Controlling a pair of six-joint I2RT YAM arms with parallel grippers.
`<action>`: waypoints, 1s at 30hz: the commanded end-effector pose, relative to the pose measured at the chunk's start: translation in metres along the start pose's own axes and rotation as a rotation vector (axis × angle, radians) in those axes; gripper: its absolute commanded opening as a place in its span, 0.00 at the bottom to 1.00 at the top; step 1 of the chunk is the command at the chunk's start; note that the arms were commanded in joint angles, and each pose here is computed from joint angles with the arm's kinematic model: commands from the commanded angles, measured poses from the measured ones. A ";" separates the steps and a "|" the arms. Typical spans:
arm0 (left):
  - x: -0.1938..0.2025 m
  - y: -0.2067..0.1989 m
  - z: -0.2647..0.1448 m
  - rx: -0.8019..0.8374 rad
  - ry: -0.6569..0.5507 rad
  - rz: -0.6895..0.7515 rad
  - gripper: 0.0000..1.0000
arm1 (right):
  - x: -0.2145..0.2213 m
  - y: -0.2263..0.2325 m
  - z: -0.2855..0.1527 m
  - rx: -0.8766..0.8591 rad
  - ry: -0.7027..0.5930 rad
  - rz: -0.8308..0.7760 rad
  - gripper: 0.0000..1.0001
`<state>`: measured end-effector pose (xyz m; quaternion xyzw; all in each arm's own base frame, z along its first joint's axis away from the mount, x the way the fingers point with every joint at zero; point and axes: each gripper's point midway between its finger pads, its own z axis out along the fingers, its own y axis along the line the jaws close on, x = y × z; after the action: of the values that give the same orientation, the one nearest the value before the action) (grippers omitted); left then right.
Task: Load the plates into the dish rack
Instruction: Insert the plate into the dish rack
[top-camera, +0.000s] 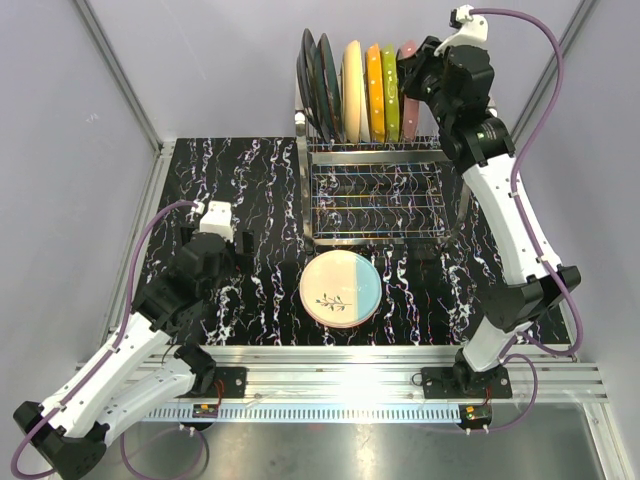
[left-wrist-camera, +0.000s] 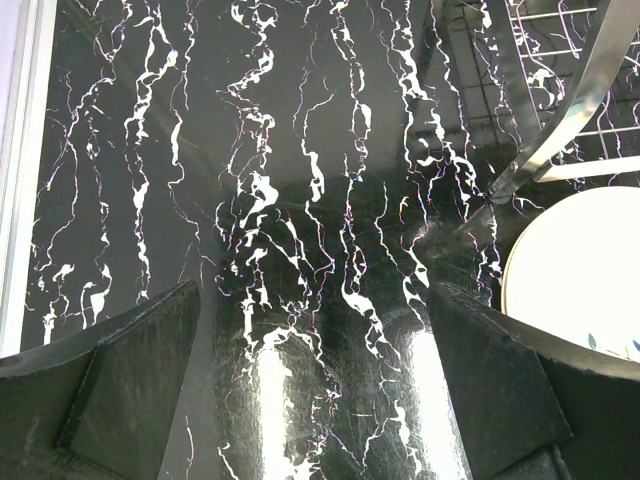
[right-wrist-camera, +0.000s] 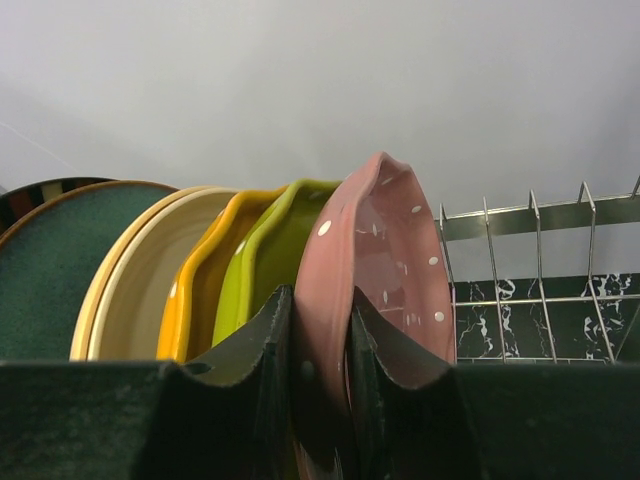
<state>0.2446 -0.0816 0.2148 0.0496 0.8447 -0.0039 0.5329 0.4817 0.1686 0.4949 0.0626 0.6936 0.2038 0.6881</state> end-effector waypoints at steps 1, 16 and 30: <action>-0.014 0.002 0.000 -0.013 -0.047 -0.026 0.99 | -0.052 0.030 -0.028 -0.108 -0.139 0.062 0.00; -0.014 0.002 -0.001 -0.015 -0.045 -0.026 0.99 | -0.040 0.036 -0.026 -0.144 -0.093 0.072 0.40; -0.015 0.003 -0.002 -0.014 -0.049 -0.035 0.99 | -0.069 0.045 -0.055 -0.184 -0.117 0.023 0.55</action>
<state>0.2440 -0.0805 0.2137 0.0494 0.8461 -0.0020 0.5307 0.4709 0.1706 0.5011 0.0594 0.6913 0.2247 0.6842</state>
